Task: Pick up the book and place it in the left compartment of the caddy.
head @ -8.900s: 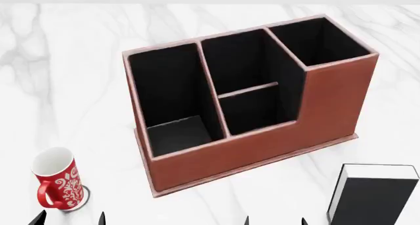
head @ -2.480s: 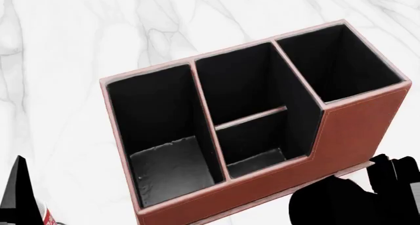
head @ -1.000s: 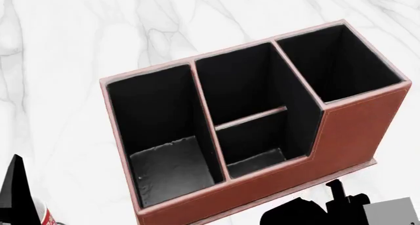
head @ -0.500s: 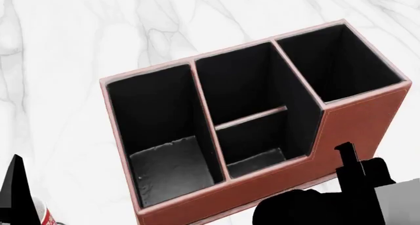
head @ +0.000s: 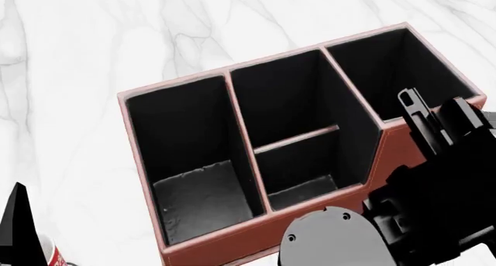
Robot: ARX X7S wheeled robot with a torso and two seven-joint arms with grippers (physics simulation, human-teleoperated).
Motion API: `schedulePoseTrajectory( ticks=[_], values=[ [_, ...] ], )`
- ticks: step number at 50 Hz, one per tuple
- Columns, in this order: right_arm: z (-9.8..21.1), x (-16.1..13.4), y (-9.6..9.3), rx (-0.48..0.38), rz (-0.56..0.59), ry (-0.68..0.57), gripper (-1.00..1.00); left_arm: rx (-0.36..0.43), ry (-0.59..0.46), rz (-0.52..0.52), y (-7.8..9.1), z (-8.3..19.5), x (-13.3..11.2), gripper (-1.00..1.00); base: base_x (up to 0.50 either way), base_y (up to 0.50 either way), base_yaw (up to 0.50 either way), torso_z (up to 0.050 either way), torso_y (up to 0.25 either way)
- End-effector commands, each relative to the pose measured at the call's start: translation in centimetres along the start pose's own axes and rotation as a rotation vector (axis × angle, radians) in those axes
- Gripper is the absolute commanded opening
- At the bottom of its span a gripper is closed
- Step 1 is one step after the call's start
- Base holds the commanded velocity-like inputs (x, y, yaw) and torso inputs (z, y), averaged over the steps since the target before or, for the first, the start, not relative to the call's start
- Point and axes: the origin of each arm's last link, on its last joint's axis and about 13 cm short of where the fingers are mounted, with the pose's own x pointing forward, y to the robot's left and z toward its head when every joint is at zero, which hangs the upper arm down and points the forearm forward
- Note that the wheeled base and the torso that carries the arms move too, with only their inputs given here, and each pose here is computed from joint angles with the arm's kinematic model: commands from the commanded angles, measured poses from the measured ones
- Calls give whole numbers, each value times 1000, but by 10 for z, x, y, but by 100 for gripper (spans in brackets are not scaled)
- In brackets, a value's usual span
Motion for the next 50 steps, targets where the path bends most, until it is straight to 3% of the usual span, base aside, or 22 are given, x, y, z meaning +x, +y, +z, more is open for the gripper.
schedulePoseTrajectory(
  ticks=[1,3,14,21,22,24,25,26,30,35,36,50],
  values=[
    [20,-2,-4,-39,40,-129,-100,-2,-1,0,0,0,0,100,0,0,0,0,0],
    [21,-2,-4,-12,60,-97,-100,-2,-1,0,0,1,0,100,0,0,0,0,0],
    [29,-5,-2,-35,161,-173,-100,-2,-3,0,0,2,-1,100,0,0,0,0,1],
    [29,-6,1,-41,259,-205,-100,-2,-3,1,0,1,0,100,0,0,0,0,1],
    [30,-7,1,-18,312,-242,-100,-2,-3,1,0,0,0,100,0,0,0,0,0],
    [28,-7,2,-69,311,-174,-100,-2,-3,0,0,0,0,100,0,0,0,0,0],
    [29,-7,3,-22,361,-233,-100,-2,-3,0,0,0,0,100,0,0,0,0,0],
    [28,-8,3,-49,333,-210,-100,-2,-3,0,0,0,0,100,0,0,0,0,0],
    [23,-9,11,-90,474,-208,-100,-2,-3,1,0,2,0,100,0,0,0,0,3],
    [22,-13,14,-28,548,-176,-100,-3,-3,0,0,2,0,100,0,0,0,0,0],
    [22,-14,15,-55,560,-198,-100,-4,-3,1,0,2,0,100,0,0,0,0,0],
    [17,-24,18,-10,850,-81,-100,-7,-5,0,0,4,-1,100,0,0,0,0,1]
  ],
)
